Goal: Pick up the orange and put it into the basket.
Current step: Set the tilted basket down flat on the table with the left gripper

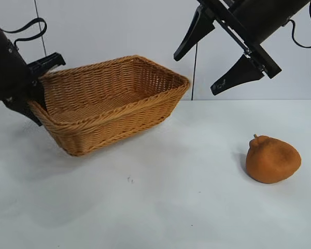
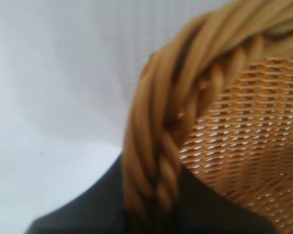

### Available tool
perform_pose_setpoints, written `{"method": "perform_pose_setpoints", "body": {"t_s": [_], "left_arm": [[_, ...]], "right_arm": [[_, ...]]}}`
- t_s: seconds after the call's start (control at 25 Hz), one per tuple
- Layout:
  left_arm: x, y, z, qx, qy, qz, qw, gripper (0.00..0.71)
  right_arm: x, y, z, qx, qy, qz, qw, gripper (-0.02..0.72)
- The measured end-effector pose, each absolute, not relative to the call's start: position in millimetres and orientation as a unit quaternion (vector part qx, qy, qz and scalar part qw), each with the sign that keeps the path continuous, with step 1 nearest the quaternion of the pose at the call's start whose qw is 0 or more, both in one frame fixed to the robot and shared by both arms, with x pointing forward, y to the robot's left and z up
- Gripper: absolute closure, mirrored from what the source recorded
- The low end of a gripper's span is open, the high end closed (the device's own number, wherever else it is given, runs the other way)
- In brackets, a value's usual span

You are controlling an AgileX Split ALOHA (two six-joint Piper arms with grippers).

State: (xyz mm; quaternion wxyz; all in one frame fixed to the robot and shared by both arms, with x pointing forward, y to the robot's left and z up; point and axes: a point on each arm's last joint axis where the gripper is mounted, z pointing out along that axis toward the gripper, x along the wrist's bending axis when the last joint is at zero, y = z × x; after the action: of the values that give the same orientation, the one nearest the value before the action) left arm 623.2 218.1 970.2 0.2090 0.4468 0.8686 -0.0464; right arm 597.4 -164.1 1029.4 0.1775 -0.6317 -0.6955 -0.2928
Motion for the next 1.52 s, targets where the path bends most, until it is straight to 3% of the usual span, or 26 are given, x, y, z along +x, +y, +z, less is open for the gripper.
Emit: {"method": "perform_pose_setpoints", "body": {"t_s": [0.2, 0.64, 1.08, 1.36, 1.52], "left_arm": [[633.4, 213.7, 978.5, 0.527, 0.828, -0.055, 0.186, 0.625], [652.2, 206.4, 959.7, 0.665, 0.732, -0.109, 0.098, 0.625], [655.3, 192.6, 953.2, 0.673, 0.723, -0.099, 0.12, 0.625], [659.5, 190.3, 914.8, 0.675, 0.721, -0.123, 0.098, 0.625], [660.9, 189.7, 913.3, 0.676, 0.719, -0.121, 0.104, 0.625]], "right_arm": [[597.4, -164.1, 1029.4, -0.632, -0.696, -0.293, 0.178, 0.135], [596.6, -164.0, 1029.4, -0.631, -0.697, -0.29, 0.181, 0.135], [596.7, -164.0, 1029.4, -0.631, -0.697, -0.29, 0.181, 0.135], [596.9, -164.0, 1029.4, -0.631, -0.696, -0.291, 0.18, 0.135], [596.9, -164.0, 1029.4, -0.631, -0.696, -0.291, 0.18, 0.135]]}}
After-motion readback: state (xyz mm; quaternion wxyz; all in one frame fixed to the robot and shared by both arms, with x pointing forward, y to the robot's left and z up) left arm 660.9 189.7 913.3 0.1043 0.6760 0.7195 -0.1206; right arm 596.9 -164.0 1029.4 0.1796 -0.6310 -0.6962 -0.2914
